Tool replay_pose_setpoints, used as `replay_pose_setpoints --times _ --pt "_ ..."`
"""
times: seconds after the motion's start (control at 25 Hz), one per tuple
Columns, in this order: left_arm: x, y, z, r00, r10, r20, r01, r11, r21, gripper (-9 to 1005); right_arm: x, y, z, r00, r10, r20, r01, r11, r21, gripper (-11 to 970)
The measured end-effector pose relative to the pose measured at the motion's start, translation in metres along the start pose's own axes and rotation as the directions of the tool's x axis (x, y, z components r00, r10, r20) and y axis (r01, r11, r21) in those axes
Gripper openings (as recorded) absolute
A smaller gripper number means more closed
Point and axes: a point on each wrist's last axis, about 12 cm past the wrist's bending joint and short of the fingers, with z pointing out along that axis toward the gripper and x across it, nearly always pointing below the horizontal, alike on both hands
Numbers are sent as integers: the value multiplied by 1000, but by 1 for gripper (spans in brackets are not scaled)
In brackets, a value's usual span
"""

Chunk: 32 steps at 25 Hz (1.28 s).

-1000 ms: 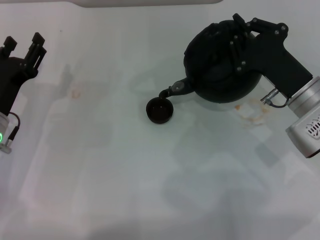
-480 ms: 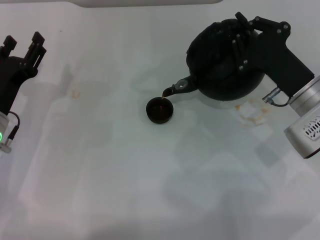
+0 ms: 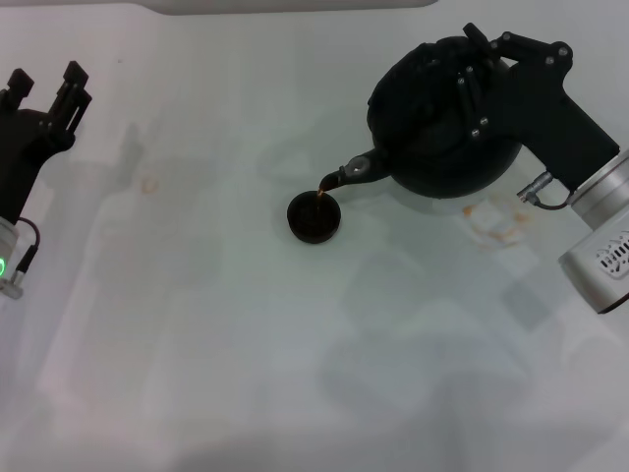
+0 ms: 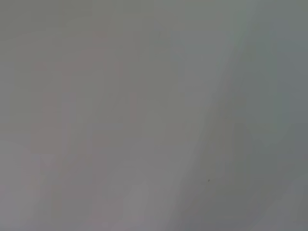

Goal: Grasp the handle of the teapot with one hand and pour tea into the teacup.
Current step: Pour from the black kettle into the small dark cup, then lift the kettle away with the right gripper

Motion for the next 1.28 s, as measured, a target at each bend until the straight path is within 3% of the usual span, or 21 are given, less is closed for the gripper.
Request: replay_pose_setpoints --times 1.28 --pt "0 -1 1 1000 -5 1 5 1000 0 760 2 -2 -1 998 -55 -8 55 998 3 117"
